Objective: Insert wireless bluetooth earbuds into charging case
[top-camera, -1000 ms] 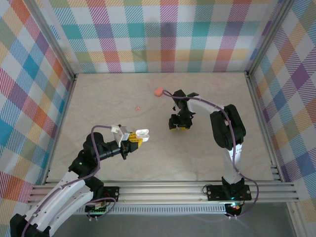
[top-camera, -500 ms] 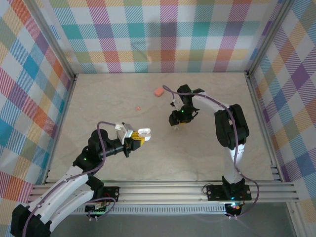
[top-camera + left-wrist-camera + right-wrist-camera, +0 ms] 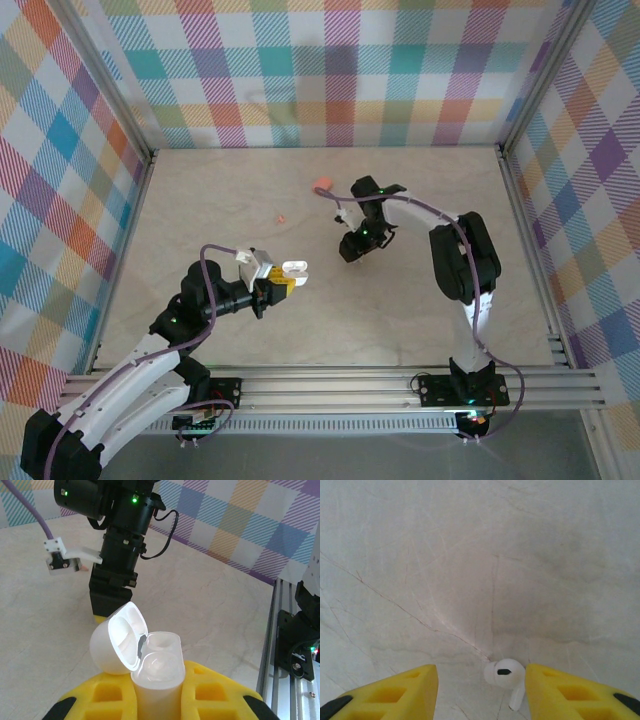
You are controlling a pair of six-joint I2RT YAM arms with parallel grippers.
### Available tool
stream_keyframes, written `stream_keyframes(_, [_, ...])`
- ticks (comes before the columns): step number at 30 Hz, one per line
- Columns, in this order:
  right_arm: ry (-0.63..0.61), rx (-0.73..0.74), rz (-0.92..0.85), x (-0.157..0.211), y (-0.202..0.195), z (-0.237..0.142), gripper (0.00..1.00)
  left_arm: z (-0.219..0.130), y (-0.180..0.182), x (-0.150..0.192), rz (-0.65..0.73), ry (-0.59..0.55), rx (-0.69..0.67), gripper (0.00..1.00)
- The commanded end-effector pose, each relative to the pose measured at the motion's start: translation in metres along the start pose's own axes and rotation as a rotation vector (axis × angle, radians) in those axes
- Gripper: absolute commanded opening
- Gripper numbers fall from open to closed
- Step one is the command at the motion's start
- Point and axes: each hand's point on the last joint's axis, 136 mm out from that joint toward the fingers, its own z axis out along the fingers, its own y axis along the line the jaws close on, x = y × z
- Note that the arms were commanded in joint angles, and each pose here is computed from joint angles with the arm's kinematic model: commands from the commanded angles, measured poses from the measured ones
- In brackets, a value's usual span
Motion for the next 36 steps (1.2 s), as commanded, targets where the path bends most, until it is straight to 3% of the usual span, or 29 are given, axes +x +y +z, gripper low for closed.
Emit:
stream_keyframes(1, [0.062,0.05,-0.073,0.006,-0.006,0.013,0.49,-0.004,-0.007,-0.019,0.036,-0.048,0.011,0.0])
stream_keyframes(11, [0.13,0.126,-0.113,0.02,-0.016,0.019,0.49,-0.002,-0.007,-0.02,0.041,-0.04,0.014,0.0])
stream_keyframes(17, [0.147,0.142,-0.089,0.026,-0.014,0.017,0.38,0.0,-0.007,-0.02,0.039,-0.036,0.018,0.0])
stream_keyframes(25, [0.158,0.167,0.018,0.032,-0.015,0.013,0.25,0.0,-0.008,-0.02,0.041,-0.035,0.022,0.0])
stream_keyframes(36, [0.094,0.218,0.333,0.027,-0.033,-0.011,0.23,-0.002,-0.01,-0.021,0.039,-0.037,0.024,0.0])
